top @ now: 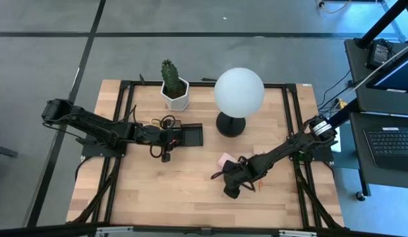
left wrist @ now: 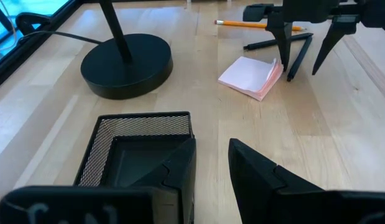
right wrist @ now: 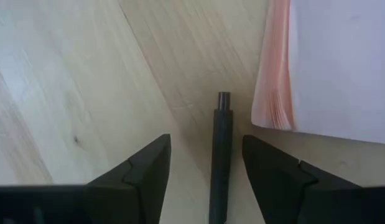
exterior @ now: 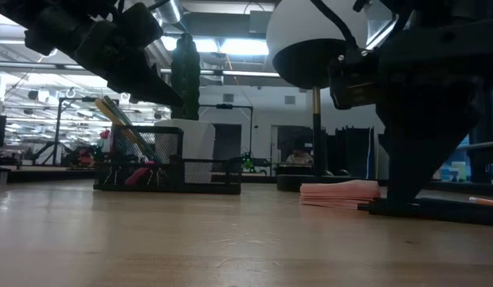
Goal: Pick and place office supplies into organizer
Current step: Put the left black pen into the black desk organizer
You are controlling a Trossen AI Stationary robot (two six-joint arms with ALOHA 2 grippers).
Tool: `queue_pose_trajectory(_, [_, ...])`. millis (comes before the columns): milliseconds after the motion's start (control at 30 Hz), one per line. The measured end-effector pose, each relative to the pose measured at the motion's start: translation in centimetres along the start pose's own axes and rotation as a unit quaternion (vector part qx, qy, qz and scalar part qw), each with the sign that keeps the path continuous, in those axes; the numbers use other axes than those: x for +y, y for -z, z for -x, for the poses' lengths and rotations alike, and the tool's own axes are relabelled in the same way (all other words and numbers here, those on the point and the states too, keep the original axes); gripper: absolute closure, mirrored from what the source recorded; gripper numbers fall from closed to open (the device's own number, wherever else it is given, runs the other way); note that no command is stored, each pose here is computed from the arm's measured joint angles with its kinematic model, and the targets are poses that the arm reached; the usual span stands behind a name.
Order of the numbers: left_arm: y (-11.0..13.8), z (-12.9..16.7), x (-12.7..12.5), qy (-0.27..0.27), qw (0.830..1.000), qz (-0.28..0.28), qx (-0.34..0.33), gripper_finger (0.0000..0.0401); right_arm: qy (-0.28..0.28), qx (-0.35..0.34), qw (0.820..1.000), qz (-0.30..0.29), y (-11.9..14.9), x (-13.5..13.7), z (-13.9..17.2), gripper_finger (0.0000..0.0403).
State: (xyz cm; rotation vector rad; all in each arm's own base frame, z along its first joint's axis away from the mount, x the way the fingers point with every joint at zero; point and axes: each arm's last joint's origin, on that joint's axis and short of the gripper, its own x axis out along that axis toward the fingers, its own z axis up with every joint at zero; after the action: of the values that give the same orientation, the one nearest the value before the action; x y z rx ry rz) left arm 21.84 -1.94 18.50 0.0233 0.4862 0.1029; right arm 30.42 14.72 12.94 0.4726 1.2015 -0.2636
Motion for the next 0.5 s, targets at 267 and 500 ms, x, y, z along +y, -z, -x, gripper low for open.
queue_pose_trajectory(267, [0.00,0.00,0.00,0.000,1.000,0.000,0.000,0.0313,0.007,0.004,1.000,0.002,0.08,-0.14,-0.09,0.0238])
queue_pose_trajectory(500, [0.00,0.00,0.00,0.000,1.000,0.000,0.000,0.0313,0.016,0.010,1.000,0.004,0.20,-0.33,-0.12,0.0307])
